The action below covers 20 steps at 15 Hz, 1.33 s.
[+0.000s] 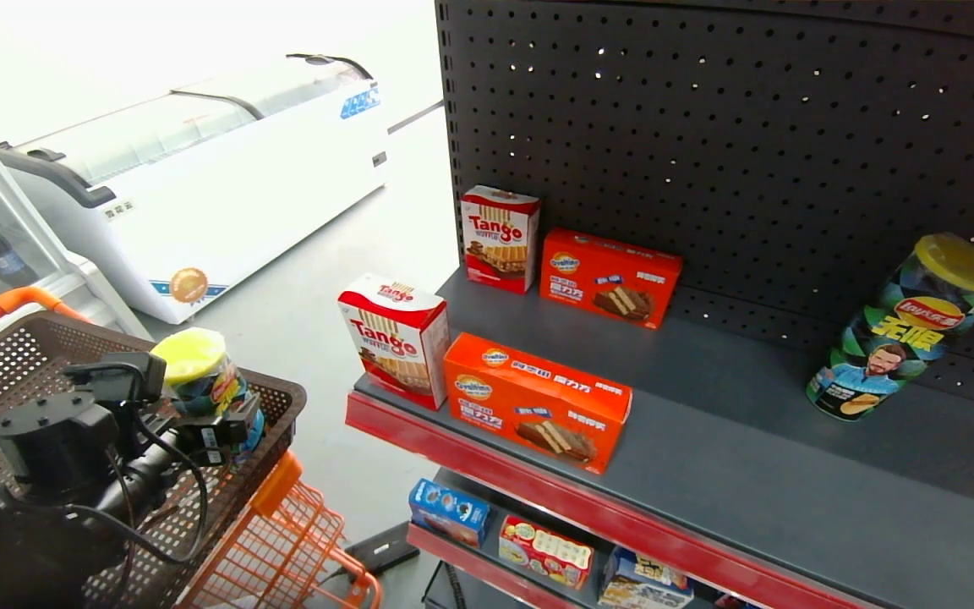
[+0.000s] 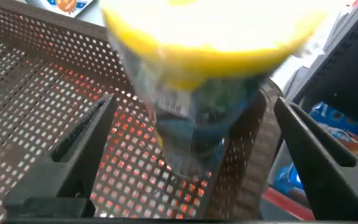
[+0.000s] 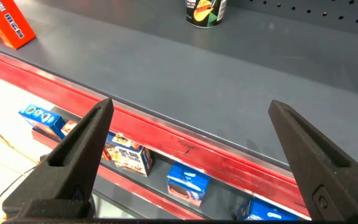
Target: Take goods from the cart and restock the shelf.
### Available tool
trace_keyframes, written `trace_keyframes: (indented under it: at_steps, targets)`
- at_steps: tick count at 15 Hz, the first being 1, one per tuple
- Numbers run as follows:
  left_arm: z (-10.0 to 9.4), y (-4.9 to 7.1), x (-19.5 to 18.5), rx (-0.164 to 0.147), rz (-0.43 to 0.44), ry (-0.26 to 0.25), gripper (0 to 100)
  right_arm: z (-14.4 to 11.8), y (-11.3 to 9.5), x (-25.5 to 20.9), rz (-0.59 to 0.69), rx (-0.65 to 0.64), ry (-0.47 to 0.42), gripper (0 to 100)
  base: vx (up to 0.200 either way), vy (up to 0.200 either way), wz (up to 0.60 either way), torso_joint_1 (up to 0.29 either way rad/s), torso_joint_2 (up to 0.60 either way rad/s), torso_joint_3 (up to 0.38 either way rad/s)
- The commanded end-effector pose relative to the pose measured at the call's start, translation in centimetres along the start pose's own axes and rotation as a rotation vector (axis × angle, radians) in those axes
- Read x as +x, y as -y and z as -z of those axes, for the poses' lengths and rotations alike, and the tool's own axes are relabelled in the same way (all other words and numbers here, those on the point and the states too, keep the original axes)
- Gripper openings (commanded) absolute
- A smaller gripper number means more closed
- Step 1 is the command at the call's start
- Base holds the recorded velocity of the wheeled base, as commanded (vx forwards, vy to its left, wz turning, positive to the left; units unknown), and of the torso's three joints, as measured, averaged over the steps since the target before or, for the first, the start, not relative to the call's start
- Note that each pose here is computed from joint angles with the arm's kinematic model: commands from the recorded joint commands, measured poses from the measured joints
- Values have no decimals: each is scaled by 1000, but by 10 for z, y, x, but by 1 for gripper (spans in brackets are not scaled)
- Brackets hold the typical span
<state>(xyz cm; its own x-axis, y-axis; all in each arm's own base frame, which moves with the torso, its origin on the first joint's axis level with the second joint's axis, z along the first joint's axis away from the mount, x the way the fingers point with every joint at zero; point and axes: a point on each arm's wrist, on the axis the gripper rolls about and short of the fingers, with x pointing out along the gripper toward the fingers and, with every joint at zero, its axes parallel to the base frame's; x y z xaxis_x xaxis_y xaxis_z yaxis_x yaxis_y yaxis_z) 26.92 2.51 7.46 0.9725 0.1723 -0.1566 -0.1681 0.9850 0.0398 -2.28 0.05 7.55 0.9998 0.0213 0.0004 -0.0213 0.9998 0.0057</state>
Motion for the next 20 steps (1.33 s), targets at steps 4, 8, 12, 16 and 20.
trace_keyframes:
  at_steps: [4,8,12,16,20]
  targets:
    - [12,-3,35,-4,-19,2,100,0,0,0,-2,0,0,100,0,0,0,0,0,0]
    - [10,-4,42,-7,-27,20,0,0,0,0,0,0,0,100,0,0,0,0,0,0]
    - [9,-4,42,-6,-27,25,0,0,0,0,0,0,0,100,0,0,0,0,0,0]
    - [-13,-4,34,12,-24,101,0,0,0,0,-2,0,0,100,0,0,0,0,0,0]
    - [-64,-5,3,55,2,247,0,0,0,0,-2,0,0,100,0,0,0,0,0,0]
